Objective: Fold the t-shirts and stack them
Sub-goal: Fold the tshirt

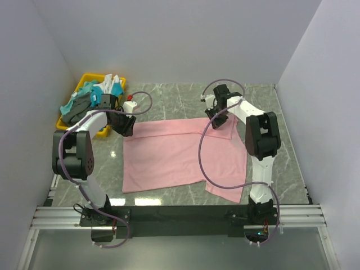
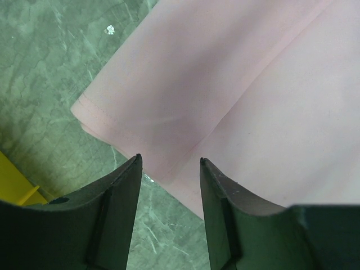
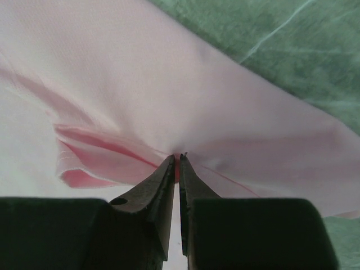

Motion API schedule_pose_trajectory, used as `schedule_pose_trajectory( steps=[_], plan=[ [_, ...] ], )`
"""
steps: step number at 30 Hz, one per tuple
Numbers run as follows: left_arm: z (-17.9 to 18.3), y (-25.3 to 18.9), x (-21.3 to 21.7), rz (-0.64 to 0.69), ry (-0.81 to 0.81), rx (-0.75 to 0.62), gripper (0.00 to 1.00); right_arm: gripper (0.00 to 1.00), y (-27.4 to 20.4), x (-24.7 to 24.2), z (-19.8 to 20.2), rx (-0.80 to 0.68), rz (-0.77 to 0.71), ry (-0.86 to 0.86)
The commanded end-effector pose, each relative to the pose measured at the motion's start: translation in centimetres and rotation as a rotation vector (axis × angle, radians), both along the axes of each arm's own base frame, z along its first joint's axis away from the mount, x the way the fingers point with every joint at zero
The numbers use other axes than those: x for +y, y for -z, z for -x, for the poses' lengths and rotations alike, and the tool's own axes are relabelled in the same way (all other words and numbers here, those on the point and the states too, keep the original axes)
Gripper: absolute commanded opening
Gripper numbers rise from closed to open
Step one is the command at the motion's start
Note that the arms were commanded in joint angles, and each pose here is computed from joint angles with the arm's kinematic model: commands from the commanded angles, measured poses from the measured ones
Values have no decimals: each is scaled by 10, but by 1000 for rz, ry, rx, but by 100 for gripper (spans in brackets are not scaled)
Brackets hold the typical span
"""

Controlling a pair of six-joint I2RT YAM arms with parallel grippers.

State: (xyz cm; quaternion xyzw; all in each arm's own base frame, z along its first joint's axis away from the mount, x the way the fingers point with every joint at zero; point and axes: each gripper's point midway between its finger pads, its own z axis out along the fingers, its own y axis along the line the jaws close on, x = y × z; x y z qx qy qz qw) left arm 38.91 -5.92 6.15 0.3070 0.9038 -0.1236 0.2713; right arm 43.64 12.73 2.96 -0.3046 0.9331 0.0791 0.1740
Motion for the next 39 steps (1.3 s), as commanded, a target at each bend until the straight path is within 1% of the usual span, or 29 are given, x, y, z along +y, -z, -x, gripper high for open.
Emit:
schedule_pose_trajectory(
  steps=[1, 4, 5, 9, 13, 15, 16, 17, 19, 20, 22, 23, 25, 26, 27, 29, 32, 34, 36, 37, 39],
  plan=[
    [-9, -18, 0, 7, 5, -63, 51, 14, -29, 2, 16, -4, -30, -22],
    [-8, -18, -1, 9, 10, -61, 51, 14, -34, 8, 39, 60, -59, -68],
    [-8, -17, -1, 10, 11, -60, 51, 14, -31, 14, 54, 109, -68, -95],
    [-8, -18, -2, 15, 20, -62, 51, 15, -25, 28, 93, 224, -98, -187],
    [-5, -21, -3, 14, 33, -62, 51, 16, -39, 37, 119, 300, -171, -238],
    [-4, -22, -3, 16, 34, -64, 51, 17, -51, 37, 121, 302, -189, -240],
    [-4, -21, -2, 16, 32, -62, 51, 17, -56, 34, 117, 288, -203, -220],
    [-4, -23, -2, 18, 29, -69, 51, 18, -63, 33, 106, 234, -207, -207],
    [-5, -23, -3, 23, 13, -67, 51, 19, -68, 21, 85, 176, -206, -123],
    [-6, -22, -2, 21, 1, -66, 51, 19, -70, 15, 62, 100, -180, -89],
    [-9, -23, 0, 27, -36, -61, 51, 20, -74, 3, 36, 33, -161, 9],
    [-11, -20, 3, 12, -59, -54, 51, 20, -77, -7, 12, -42, -113, 53],
    [-17, -22, 6, 11, -109, -56, 50, 20, -73, -17, -9, -84, -73, 119],
    [-20, -19, 10, -4, -136, -47, 49, 20, -79, -25, -28, -148, -45, 153],
    [-23, -19, 11, -4, -151, -50, 49, 20, -77, -27, -35, -157, -41, 175],
    [-28, -19, 10, 9, -182, -43, 48, 19, -71, -29, -47, -165, -22, 190],
    [-35, -16, 9, 26, -221, -26, 47, 17, -55, -40, -53, -155, 47, 222],
    [-35, -14, 6, 42, -230, -1, 47, 17, -48, -51, -52, -156, 101, 243],
    [-32, -8, 2, 52, -224, 27, 46, 17, -38, -55, -44, -134, 123, 239],
    [-30, -4, 1, 46, -231, 38, 46, 17, -35, -60, -42, -133, 155, 248],
    [-22, 6, -3, 36, -228, 63, 46, 17, -26, -64, -35, -106, 172, 248]
  ],
)
